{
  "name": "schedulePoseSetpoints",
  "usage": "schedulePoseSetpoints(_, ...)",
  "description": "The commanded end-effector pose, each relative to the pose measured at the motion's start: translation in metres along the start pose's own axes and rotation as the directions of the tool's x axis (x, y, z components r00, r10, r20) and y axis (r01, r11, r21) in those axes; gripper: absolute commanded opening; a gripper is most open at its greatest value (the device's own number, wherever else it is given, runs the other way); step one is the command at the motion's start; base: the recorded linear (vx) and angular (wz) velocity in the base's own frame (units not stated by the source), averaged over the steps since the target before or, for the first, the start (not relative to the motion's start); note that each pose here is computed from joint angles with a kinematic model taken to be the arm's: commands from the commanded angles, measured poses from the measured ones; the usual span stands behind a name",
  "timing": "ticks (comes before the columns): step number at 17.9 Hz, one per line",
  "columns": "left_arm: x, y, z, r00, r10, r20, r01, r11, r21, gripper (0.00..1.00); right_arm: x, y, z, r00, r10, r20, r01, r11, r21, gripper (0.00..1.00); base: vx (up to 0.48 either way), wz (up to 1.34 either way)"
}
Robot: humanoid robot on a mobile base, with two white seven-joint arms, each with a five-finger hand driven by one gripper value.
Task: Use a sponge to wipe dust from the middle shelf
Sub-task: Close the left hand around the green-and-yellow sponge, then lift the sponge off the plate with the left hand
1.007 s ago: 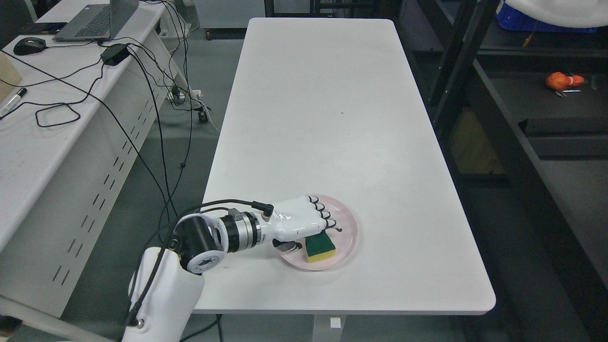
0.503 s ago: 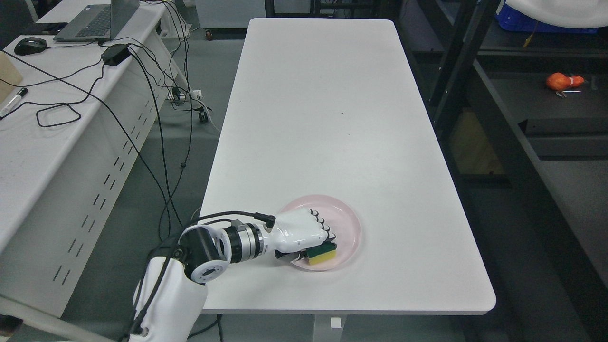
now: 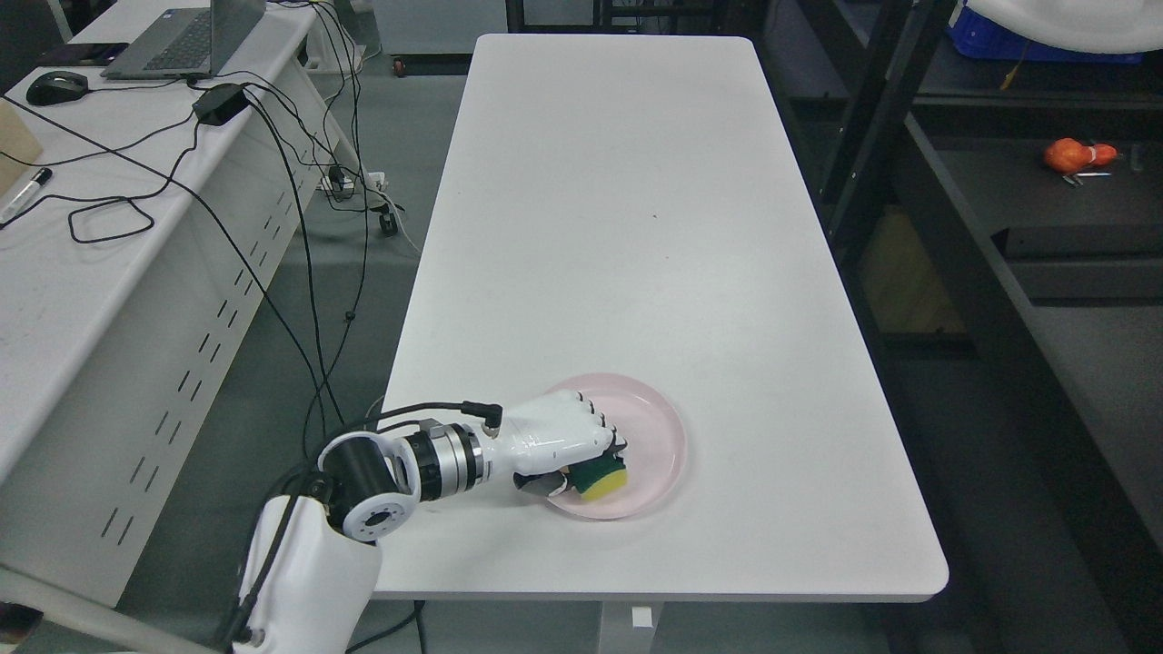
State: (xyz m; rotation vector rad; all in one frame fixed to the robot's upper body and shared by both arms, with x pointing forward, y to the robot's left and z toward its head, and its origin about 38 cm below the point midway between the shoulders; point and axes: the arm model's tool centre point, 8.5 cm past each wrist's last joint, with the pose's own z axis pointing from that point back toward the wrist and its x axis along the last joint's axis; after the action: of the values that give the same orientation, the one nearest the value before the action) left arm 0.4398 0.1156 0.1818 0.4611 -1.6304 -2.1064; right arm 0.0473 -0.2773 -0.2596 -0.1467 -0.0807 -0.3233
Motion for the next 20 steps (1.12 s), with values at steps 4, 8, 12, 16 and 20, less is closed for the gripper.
schedulePoseSetpoints(4,-0.021,0.018,0.034,0.991,0.129,0.021,-0.130,0.972,0.198,0.00,0.002,-0.010,-0.001,0.999,0.003,-0.050,-0.004,1.000,-0.014,1.00,0.000,0.00)
schedulePoseSetpoints(8,-0.020,0.059,0.048,0.996,0.078,0.051,-0.090,0.943,0.319,0.00,0.002,-0.010,-0.001,0.999,0.003,-0.050,-0.004,1.000,-0.014,1.00,0.000,0.00)
schedulePoseSetpoints(12,-0.009,0.093,0.060,0.986,0.055,0.158,-0.122,0.882,0.456,0.00,0.002,-0.010,-0.001,0.999,0.003,-0.050,-0.004,1.000,-0.014,1.00,0.000,0.00)
schedulePoseSetpoints(16,-0.004,0.095,0.061,0.978,0.062,0.198,-0.153,0.862,0.483,0.00,0.002,-0.010,-0.001,0.999,0.003,-0.050,-0.004,1.000,-0.014,1.00,0.000,0.00)
schedulePoseSetpoints(20,-0.002,0.097,0.060,0.974,0.064,0.218,-0.166,0.855,0.492,0.00,0.002,-0.010,-0.001,0.999,0.003,-0.050,-0.004,1.000,-0.015,1.00,0.000,0.00)
